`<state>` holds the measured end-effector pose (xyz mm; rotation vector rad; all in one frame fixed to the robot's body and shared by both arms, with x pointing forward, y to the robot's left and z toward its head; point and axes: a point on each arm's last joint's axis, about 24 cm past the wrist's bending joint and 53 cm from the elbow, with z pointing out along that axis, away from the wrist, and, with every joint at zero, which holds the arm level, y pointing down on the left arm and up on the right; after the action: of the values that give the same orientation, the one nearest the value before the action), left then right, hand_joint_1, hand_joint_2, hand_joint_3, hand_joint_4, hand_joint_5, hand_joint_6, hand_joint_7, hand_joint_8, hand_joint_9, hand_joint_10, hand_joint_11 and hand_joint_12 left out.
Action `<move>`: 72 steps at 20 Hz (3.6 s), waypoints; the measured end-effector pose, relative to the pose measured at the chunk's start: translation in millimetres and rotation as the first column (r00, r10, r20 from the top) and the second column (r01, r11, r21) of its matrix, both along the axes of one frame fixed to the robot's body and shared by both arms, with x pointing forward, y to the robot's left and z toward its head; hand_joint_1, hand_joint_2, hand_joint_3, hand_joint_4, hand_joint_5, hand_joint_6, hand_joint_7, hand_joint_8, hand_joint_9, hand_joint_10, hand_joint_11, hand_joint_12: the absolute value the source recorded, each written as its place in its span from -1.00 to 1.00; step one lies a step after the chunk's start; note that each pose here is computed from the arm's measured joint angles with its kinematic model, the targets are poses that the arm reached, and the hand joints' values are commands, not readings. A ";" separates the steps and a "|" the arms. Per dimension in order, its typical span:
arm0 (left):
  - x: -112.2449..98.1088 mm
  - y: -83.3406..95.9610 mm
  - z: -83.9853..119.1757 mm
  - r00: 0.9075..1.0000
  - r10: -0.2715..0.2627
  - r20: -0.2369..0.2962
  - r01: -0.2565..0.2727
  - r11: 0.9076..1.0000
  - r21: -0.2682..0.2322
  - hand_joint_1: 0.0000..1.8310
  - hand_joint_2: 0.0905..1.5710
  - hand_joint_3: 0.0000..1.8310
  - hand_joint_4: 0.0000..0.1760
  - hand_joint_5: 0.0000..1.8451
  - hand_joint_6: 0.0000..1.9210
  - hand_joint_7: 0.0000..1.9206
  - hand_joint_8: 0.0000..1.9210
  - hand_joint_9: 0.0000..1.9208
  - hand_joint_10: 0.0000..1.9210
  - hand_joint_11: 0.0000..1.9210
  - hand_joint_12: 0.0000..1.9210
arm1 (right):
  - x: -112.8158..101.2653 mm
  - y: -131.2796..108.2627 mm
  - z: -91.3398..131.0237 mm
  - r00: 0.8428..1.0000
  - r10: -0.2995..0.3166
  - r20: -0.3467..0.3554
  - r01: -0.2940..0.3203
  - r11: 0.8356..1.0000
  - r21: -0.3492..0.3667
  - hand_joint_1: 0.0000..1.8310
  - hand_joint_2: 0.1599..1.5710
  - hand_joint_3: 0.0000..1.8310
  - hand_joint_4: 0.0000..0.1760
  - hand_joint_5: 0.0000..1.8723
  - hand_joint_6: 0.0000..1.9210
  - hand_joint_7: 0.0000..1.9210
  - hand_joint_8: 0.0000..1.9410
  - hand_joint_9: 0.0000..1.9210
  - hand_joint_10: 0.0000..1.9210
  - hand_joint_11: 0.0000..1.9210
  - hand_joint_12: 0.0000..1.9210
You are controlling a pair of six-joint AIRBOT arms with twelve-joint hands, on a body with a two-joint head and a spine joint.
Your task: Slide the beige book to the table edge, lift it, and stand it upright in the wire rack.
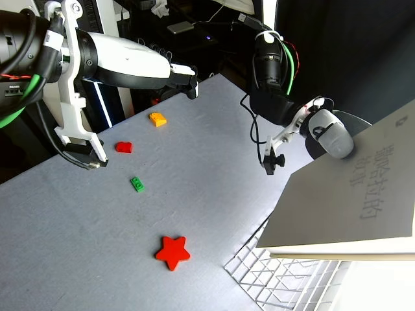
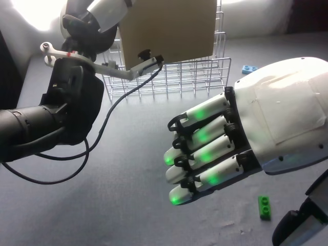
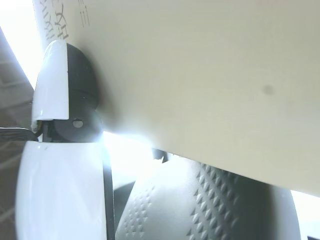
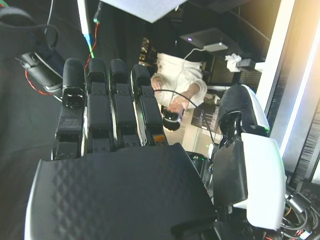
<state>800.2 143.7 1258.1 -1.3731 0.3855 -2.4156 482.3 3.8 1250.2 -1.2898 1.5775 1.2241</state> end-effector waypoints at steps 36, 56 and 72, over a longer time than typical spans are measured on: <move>-21.7 -7.8 28.0 0.976 0.085 0.202 -0.124 0.974 0.190 0.48 0.48 -1.00 -1.00 -0.11 0.13 -0.18 0.39 -0.16 0.49 -0.22 0.46 | -1.3 -0.1 -0.2 1.000 0.007 0.005 -0.007 1.000 -0.001 -0.96 0.38 -1.00 -1.00 -0.69 -1.00 -0.68 -1.00 -0.67 -0.99 -1.00 -0.15; -37.0 -16.2 28.1 0.959 0.103 0.262 -0.148 0.977 0.155 0.48 0.50 -1.00 -1.00 -0.12 0.15 -0.22 0.45 -0.19 0.53 -0.25 0.47 | -2.6 -0.2 -0.5 1.000 0.013 0.005 -0.013 1.000 -0.002 -0.90 0.33 -1.00 -1.00 -0.71 -0.99 -0.72 -1.00 -0.69 -1.00 -1.00 -0.04; -42.1 -34.3 24.8 0.951 0.086 0.298 -0.149 0.969 0.196 0.47 0.51 -1.00 -1.00 -0.18 0.22 -0.23 0.45 -0.19 0.54 -0.23 0.52 | -3.4 -0.2 -0.8 1.000 0.017 0.005 -0.017 1.000 -0.003 -0.88 0.35 -1.00 -1.00 -0.73 -1.00 -0.72 -1.00 -0.70 -1.00 -1.00 -0.14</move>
<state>758.1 109.4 1283.0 -0.9087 0.4595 -2.3474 478.9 3.7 1249.4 -1.3091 1.5687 1.2285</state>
